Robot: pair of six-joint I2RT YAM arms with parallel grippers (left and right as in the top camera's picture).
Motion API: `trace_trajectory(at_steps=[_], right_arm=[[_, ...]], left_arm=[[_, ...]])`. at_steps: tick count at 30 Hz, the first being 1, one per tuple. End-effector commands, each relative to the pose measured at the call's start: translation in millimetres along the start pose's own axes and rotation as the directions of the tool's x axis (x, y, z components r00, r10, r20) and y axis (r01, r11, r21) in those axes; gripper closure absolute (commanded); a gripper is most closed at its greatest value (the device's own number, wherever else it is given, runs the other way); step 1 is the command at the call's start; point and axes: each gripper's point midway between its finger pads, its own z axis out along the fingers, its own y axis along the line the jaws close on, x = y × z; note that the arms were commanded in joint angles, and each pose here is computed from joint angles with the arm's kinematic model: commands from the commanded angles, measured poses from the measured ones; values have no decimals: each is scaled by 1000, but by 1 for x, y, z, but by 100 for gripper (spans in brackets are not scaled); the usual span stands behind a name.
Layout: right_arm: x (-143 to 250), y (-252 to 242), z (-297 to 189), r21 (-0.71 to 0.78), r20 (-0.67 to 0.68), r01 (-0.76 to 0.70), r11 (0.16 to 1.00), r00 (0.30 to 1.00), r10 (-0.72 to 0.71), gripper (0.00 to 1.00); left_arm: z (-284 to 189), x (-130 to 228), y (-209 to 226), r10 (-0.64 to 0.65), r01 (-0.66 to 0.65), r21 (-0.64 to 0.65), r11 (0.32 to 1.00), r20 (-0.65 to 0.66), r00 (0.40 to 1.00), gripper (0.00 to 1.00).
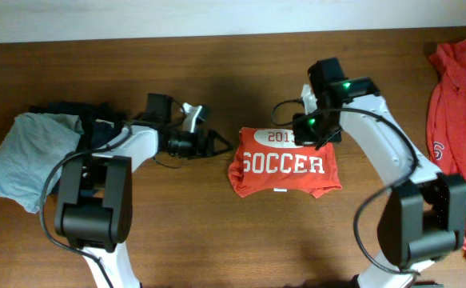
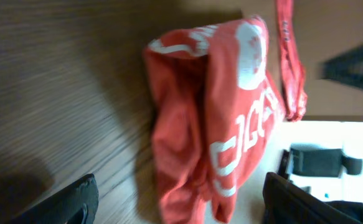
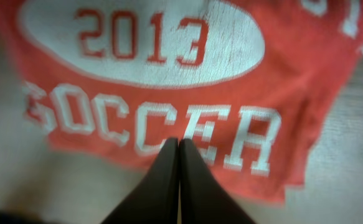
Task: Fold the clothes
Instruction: 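Grasp the shirt's left and right top corners with both grippers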
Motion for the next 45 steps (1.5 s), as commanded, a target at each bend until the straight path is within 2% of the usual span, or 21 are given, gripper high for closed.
trace_trajectory(at_steps=[1,2,3,13,18,25,30,35,37,41,45], right_arm=[[13,-6,27,-5,-67,-2,1000,998,2,96],[16,-7,34,-3,-79,-4,1000,997,4,96],[17,-9,38,-2,-86,-6,1000,996,6,96],[30,-17,76,8,-147,-25,1000,989,26,96],[31,-18,77,9,-150,-26,1000,988,27,96],[31,-17,77,9,-150,-25,1000,988,26,96],[31,-17,77,9,-150,-25,1000,988,26,96],[31,-17,77,9,-150,-25,1000,988,26,96],[31,-17,77,9,-150,-25,1000,988,26,96],[31,-18,77,9,-150,-25,1000,988,26,96],[31,-17,77,9,-150,-25,1000,988,26,96]], left_arm=[[13,6,-8,-70,72,44,996,-35,997,15],[16,8,-5,-87,88,24,996,-41,995,13],[21,10,-1,-108,108,3,994,-49,993,7],[50,27,20,-323,315,-105,943,-77,943,6],[69,35,16,-349,339,-100,935,-106,931,7],[91,52,-1,-315,301,-101,948,-170,934,9],[93,54,-4,-306,293,-99,951,-176,936,26],[94,52,-7,-294,284,-79,955,-176,939,28],[95,49,-14,-275,273,-36,961,-181,944,30],[95,42,-25,-233,242,31,970,-178,956,44],[95,34,-41,-153,177,129,976,-173,973,49]])
